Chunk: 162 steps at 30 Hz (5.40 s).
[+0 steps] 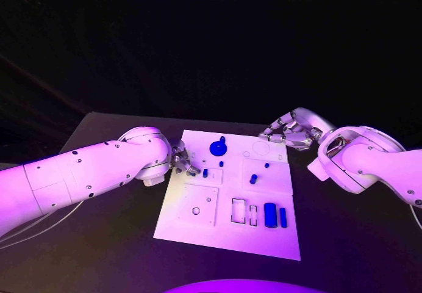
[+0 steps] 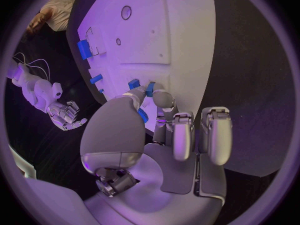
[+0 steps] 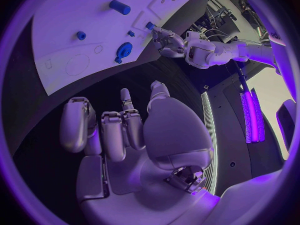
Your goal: Assemble the parts on the task board
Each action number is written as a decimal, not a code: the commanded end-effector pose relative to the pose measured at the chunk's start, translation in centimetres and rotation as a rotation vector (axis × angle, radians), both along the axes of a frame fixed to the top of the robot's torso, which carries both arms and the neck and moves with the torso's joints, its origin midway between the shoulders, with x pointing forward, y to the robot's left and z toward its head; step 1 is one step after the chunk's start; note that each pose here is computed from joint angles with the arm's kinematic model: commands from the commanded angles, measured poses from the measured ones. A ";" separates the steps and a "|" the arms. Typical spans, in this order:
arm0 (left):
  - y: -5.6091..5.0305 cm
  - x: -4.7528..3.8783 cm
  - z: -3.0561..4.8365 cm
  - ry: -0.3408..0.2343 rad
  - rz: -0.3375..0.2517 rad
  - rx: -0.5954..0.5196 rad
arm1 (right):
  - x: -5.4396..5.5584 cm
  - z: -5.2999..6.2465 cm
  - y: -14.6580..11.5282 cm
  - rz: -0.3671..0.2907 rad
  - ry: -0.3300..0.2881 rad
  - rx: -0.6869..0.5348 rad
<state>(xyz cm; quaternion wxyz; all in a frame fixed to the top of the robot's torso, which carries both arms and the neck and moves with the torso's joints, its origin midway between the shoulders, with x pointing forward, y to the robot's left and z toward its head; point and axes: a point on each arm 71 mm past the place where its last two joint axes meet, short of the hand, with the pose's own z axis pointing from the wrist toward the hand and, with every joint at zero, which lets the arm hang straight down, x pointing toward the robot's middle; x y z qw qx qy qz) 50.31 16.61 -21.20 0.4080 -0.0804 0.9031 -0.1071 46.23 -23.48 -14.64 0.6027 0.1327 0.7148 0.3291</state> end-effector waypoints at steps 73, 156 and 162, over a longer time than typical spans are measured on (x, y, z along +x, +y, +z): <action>-5.4 -0.11 2.32 -0.557 -0.397 -0.301 | 0.1 -0.2 0.1 0.005 -0.009 -0.002; -8.8 0.48 -0.70 -0.410 -0.504 -0.044 | 0.0 -0.1 0.6 0.020 -0.011 0.003; -8.8 0.56 -0.69 -0.416 -0.501 -0.044 | 0.0 -0.1 0.6 0.021 -0.011 0.003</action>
